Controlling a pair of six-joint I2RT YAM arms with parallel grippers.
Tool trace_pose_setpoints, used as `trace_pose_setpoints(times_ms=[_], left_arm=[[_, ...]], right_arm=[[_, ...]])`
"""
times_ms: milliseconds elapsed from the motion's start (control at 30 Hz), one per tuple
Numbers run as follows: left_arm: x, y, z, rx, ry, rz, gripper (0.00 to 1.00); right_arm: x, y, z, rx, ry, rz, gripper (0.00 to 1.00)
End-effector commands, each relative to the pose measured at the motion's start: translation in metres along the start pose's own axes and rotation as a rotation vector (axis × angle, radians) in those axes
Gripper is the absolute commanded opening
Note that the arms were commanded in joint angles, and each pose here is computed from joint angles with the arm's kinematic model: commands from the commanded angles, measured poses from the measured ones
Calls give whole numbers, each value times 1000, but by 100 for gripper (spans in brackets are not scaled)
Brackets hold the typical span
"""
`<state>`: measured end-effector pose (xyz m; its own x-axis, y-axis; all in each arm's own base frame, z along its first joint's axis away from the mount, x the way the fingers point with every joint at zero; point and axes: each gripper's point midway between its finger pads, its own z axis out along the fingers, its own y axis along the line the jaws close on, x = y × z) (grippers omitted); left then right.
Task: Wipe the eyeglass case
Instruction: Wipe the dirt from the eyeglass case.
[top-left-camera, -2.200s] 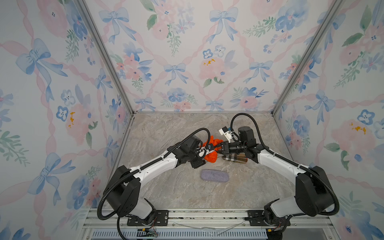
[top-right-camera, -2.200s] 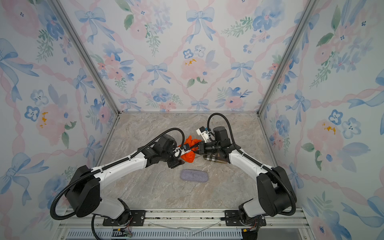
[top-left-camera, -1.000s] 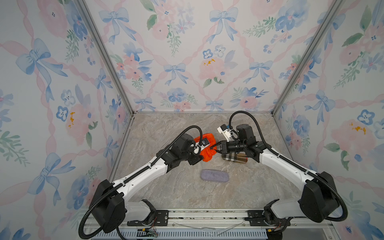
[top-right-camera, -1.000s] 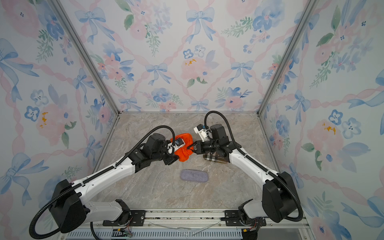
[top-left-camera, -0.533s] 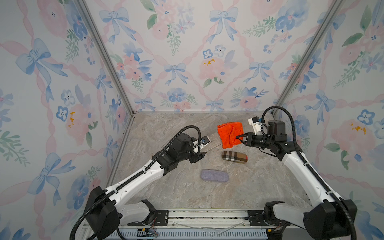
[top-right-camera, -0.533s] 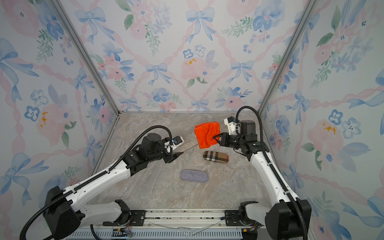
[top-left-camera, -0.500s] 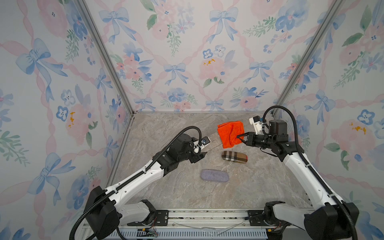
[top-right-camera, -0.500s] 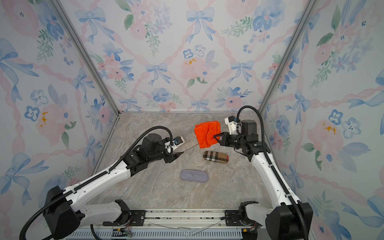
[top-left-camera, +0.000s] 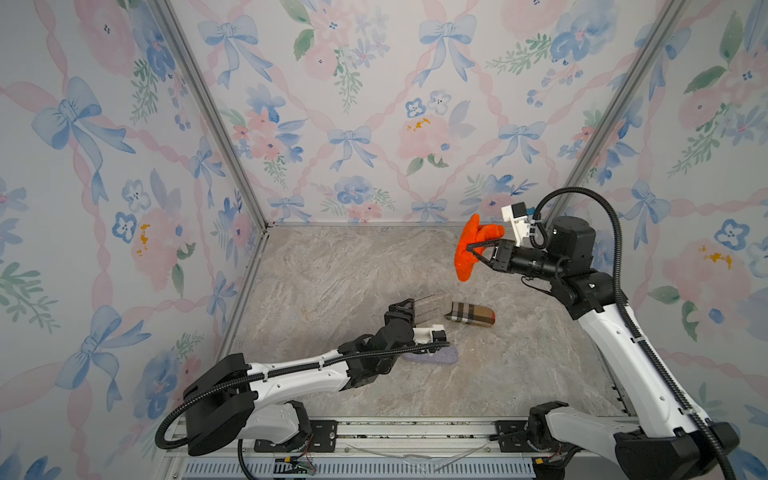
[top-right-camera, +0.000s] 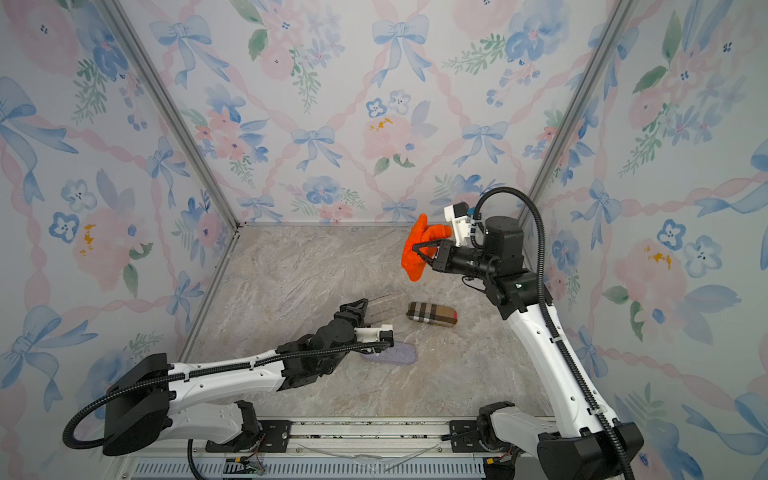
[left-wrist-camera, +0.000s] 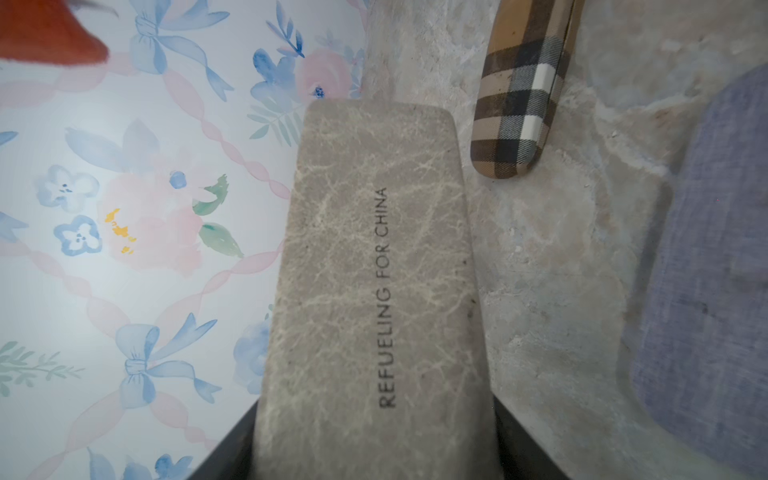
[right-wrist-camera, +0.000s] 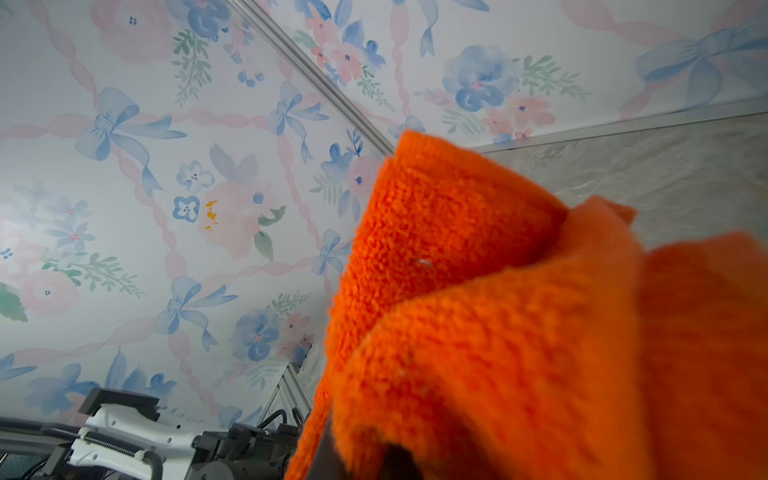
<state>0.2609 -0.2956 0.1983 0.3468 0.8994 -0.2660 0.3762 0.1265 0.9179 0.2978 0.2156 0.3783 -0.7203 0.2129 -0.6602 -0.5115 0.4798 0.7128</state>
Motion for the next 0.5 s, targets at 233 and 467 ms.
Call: trace_pose_setpoints(times_ms=[233, 467], left_arm=[[-14, 67, -24, -231, -63, -97, 26], [-16, 68, -25, -230, -76, -93, 27]], right_arm=[[65, -84, 42, 61, 130, 217, 0], [63, -88, 14, 121, 151, 171, 0]])
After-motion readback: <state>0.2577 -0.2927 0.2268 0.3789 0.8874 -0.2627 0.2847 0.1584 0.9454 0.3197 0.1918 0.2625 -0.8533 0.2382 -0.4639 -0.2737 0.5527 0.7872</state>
